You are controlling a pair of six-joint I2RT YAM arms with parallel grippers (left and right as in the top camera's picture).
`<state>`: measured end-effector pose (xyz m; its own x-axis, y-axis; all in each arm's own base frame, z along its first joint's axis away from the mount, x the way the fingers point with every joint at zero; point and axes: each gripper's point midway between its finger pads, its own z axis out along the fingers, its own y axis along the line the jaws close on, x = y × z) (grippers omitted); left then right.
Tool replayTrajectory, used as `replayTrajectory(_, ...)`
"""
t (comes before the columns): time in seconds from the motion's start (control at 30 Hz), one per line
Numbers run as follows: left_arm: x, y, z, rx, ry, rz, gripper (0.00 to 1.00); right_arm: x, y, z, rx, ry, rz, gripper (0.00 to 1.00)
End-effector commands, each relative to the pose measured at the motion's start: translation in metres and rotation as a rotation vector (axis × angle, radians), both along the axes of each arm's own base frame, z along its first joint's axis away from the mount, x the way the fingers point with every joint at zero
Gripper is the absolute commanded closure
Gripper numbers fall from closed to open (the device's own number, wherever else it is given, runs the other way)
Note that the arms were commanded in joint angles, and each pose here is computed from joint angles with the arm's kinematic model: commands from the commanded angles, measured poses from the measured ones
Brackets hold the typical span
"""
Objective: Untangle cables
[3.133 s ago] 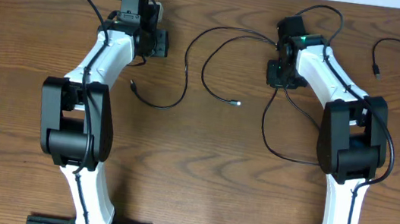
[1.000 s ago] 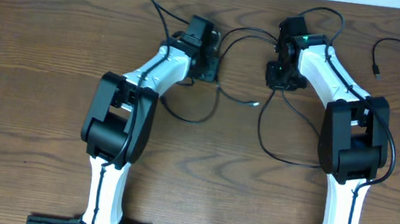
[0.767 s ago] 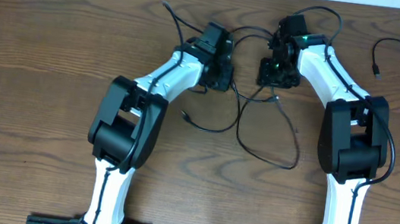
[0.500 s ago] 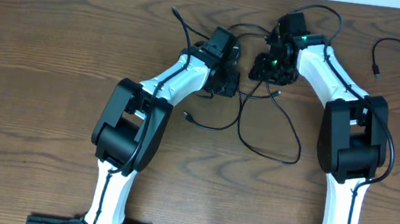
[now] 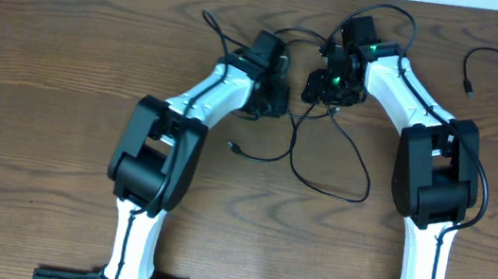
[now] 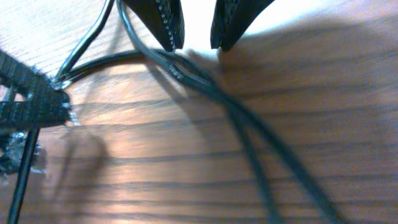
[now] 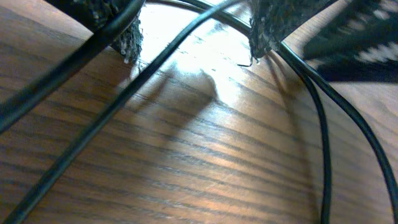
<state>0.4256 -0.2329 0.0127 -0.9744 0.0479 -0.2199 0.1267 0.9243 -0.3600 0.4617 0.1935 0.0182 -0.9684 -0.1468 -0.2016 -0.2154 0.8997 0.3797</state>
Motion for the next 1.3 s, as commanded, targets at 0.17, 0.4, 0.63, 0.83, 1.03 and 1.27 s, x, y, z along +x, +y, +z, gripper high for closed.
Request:
replayTrajectory(0.17, 0.002, 0.020, 0.080, -0.034, -0.104, 0.049, 0.80, -0.006, 0.023, 0.001, -0.009, -0.092, 0.247, 0.32)
replayTrajectory(0.4, 0.009, 0.052, 0.104, -0.053, -0.121, 0.131, 0.81, 0.006, 0.008, 0.019, -0.119, -0.164, 0.271, 0.07)
replayTrajectory(0.63, 0.020, 0.093, 0.134, -0.064, -0.180, 0.220, 0.81, 0.002, 0.004, 0.043, -0.220, -0.216, 0.363, 0.01)
replayTrajectory(0.83, 0.028, 0.135, 0.153, -0.074, -0.208, 0.334, 0.81, -0.011, 0.042, 0.042, -0.306, -0.277, 0.488, 0.01)
replayTrajectory(1.03, 0.027, 0.155, 0.148, -0.065, -0.180, 0.391, 0.81, -0.011, 0.069, 0.046, -0.467, -0.388, 0.533, 0.01)
replayTrajectory(1.27, 0.025, 0.158, 0.134, -0.036, -0.140, 0.401, 0.81, -0.011, 0.087, 0.048, -0.482, -0.432, 0.487, 0.01)
